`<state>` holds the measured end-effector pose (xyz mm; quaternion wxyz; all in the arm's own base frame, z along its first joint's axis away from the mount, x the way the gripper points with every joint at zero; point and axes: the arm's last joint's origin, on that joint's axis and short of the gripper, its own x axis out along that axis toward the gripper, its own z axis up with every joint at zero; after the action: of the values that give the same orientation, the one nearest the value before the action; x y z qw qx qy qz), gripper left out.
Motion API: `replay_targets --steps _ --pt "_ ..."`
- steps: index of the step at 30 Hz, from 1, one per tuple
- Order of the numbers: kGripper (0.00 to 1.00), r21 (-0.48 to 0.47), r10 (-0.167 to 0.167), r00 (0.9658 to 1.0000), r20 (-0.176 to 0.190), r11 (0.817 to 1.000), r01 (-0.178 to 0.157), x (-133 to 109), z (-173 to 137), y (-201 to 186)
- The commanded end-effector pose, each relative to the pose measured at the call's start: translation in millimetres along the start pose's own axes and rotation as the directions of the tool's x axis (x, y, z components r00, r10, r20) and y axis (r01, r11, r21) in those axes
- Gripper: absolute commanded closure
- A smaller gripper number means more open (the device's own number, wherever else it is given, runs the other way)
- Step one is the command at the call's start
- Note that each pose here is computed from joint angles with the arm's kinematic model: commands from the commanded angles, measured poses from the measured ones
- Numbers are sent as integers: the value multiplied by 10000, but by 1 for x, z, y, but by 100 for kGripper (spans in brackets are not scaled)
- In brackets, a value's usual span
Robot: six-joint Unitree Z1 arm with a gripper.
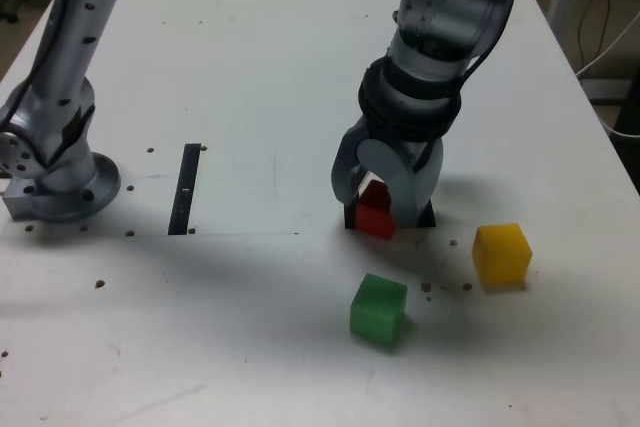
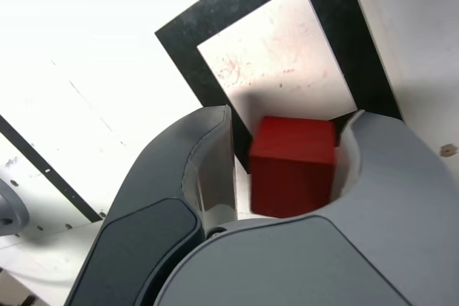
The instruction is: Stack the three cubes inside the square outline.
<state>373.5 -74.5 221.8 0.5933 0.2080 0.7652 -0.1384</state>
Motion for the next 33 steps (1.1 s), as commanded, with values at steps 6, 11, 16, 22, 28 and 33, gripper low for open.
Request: replay_targets --steps 6,11,16,22,28,33 --pt "73 121 -237 9997 23 9996 237 0 0 -1" --pt "82 -45 -11 9998 199 10000 12 -7 -5 0" --pt "83 -344 158 9998 139 9993 -153 -14 -12 -1" --pt "83 -1476 275 9996 100 9887 -257 -29 -22 -2" --pt "83 -2416 127 9990 432 9704 -18 -38 -20 1" --pt "83 -2954 -108 9988 482 9551 246 -36 -20 8"
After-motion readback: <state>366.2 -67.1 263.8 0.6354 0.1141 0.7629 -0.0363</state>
